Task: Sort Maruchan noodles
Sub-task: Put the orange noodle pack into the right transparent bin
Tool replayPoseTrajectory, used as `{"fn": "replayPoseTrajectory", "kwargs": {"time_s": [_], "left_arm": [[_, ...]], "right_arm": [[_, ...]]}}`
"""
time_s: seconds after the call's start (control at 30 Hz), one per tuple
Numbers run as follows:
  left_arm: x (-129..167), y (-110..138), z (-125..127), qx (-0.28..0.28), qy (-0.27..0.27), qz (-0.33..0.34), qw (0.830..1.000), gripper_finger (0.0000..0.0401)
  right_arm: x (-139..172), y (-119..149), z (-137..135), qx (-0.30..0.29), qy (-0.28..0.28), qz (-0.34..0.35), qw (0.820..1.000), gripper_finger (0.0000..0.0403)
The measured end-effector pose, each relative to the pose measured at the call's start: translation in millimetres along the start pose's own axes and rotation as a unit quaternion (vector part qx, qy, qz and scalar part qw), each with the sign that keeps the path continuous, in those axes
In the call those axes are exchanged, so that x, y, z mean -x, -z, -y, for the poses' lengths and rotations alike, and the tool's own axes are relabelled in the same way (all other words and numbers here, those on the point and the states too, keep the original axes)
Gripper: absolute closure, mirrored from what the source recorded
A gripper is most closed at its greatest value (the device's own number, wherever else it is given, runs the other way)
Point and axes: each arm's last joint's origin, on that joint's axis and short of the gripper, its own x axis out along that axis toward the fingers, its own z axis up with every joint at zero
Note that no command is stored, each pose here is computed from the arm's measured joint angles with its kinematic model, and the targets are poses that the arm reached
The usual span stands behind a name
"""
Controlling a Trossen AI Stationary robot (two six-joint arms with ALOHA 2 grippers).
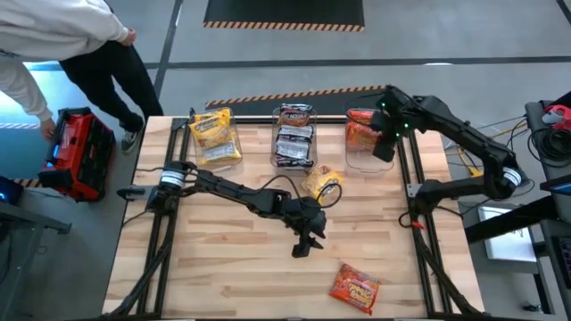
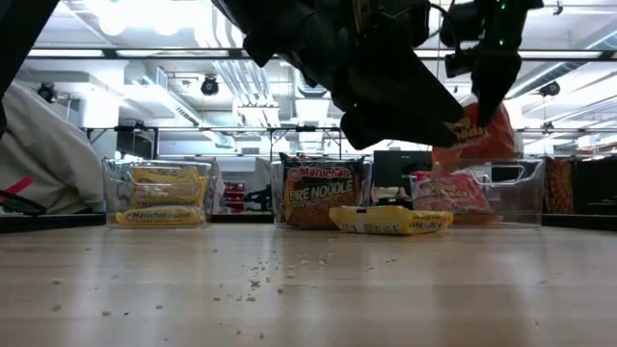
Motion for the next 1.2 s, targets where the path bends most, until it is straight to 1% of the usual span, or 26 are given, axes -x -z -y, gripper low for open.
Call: {"fn": "replayPoseTrajectory", "kwargs": {"time_s": [0.07,0.1,0.23,0.33,0.5,0.6,0.73,0.87,1.07,1.2], "left_arm": [[-1,2,-1,0.003,0.002,0.009,1.0,0.0249],[-2,3,-1,0.003,0.003,0.016,1.0,0.0249],[-3,6,-1,0.011,0.01,0.029,0.999,0.0249],[-3,6,-2,0.012,0.01,0.028,0.999,0.0249],[-3,6,-1,0.01,0.019,0.026,0.999,0.0249],[-4,7,-1,0.007,0.021,0.024,0.999,0.0249],[-4,9,-1,0.007,0.031,0.02,0.999,0.0249],[-4,12,-2,0.008,0.03,0.016,0.999,0.0249],[-5,15,-3,0.011,0.036,0.018,0.999,0.0249],[-5,18,-5,0.019,0.045,0.02,0.999,0.0249]], "right_arm": [[-7,-1,2,0.02,-0.034,0.005,0.999,0.0298],[-10,-2,3,0.03,-0.039,0.007,0.999,0.0298],[-25,-8,9,0.057,-0.005,0.001,0.998,0.0298],[-34,-11,11,0.067,-0.008,-0.01,0.998,0.0298],[-53,-13,12,0.052,-0.03,-0.039,0.997,0.0297],[-66,-12,12,0.055,-0.037,-0.064,0.996,0.029],[-78,-14,15,0.054,-0.01,-0.089,0.994,0.0279],[-85,-17,19,0.044,0.015,-0.095,0.994,0.0275],[-90,-22,20,0.048,0.021,-0.085,0.995,0.0268],[-89,-22,21,0.039,0.024,-0.081,0.996,0.0257]]}}
